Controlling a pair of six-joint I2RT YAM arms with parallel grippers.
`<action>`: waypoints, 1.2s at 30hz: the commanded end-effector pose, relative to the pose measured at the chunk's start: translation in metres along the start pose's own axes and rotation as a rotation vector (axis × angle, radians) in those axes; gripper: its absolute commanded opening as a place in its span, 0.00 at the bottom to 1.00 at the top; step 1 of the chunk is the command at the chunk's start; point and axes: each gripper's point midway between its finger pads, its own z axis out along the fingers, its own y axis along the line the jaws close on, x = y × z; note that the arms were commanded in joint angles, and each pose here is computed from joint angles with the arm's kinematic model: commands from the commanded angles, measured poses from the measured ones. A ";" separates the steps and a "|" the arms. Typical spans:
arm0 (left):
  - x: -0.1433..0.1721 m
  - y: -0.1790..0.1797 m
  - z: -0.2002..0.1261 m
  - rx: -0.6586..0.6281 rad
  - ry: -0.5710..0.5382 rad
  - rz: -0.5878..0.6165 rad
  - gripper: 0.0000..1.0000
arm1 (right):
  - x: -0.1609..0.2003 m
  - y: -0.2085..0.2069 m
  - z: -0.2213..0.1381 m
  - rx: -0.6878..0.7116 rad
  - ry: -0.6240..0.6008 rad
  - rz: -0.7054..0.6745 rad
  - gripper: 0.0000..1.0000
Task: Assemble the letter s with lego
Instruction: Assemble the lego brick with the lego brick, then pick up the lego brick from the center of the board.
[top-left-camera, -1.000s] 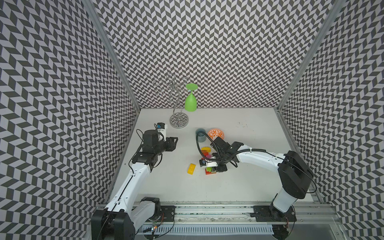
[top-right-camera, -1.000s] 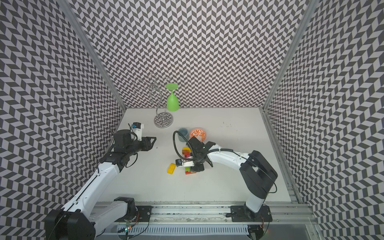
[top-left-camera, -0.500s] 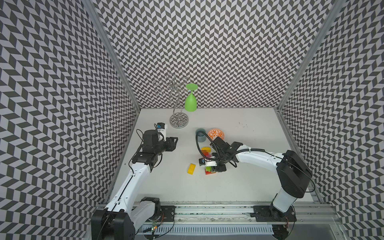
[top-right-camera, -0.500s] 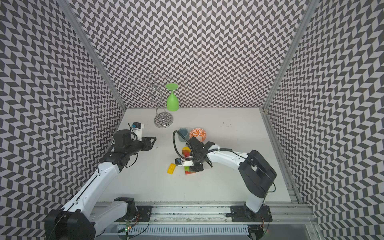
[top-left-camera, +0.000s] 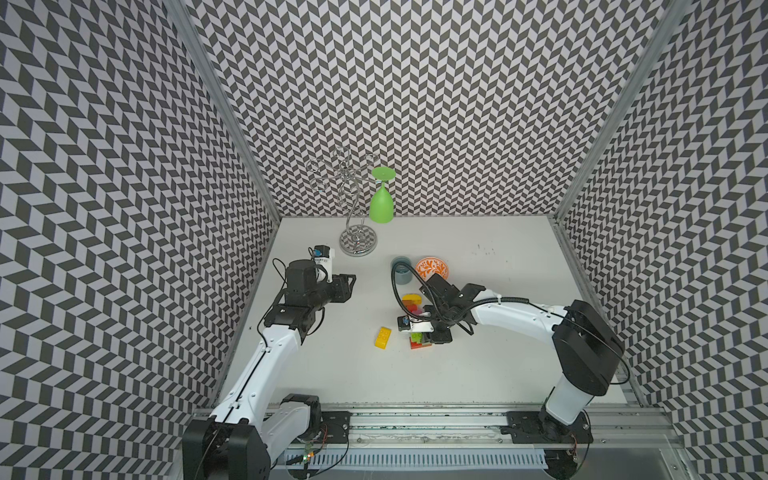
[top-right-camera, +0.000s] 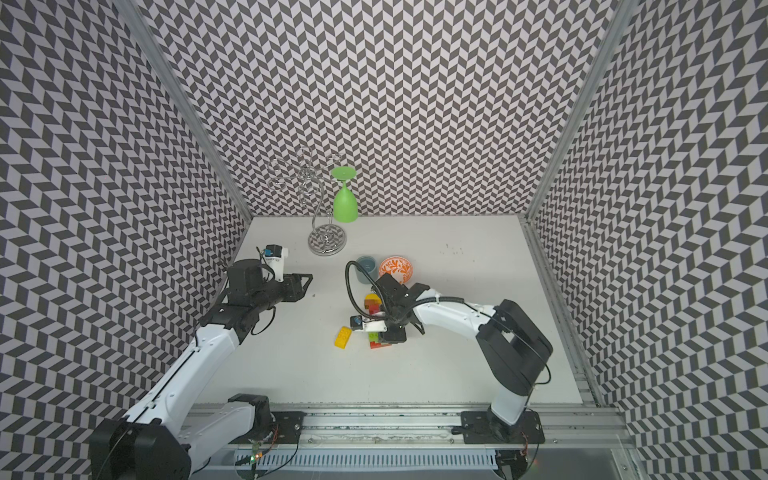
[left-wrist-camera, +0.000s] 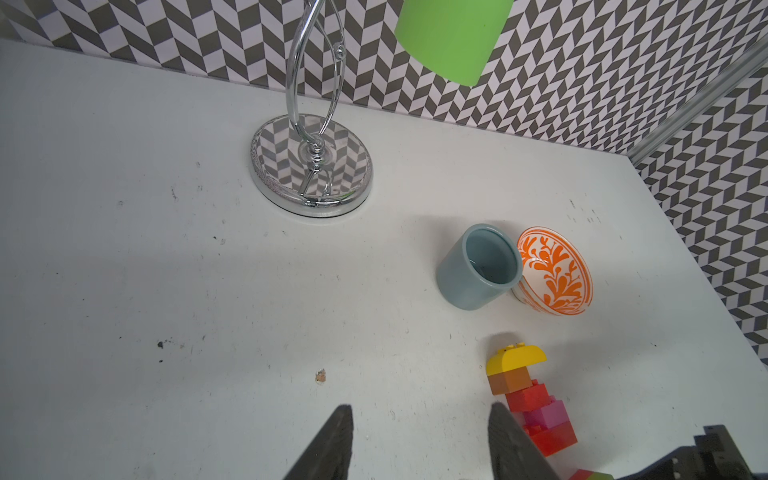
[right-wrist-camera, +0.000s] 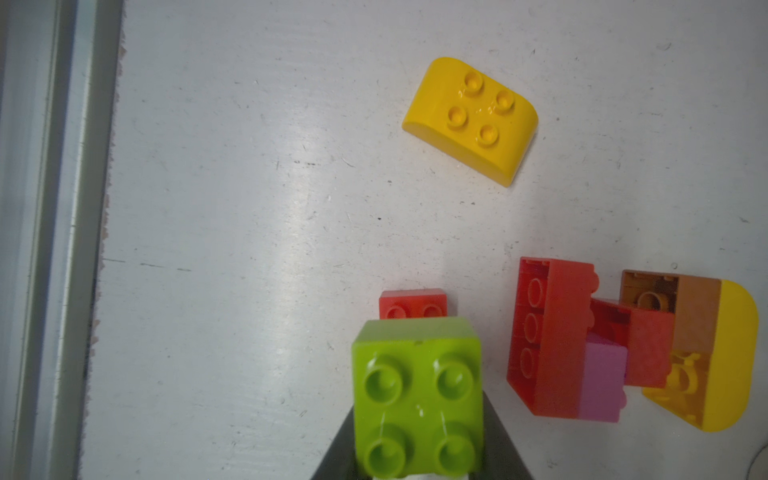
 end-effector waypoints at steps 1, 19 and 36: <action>-0.003 -0.001 -0.002 0.006 -0.016 0.013 0.54 | 0.009 -0.003 0.004 0.010 0.045 0.038 0.24; -0.003 0.001 -0.002 0.001 -0.015 0.008 0.54 | -0.026 -0.032 -0.063 0.208 -0.040 -0.009 0.63; -0.033 0.041 -0.035 -0.158 -0.160 -0.103 0.55 | -0.112 -0.061 0.006 0.207 0.059 -0.495 0.61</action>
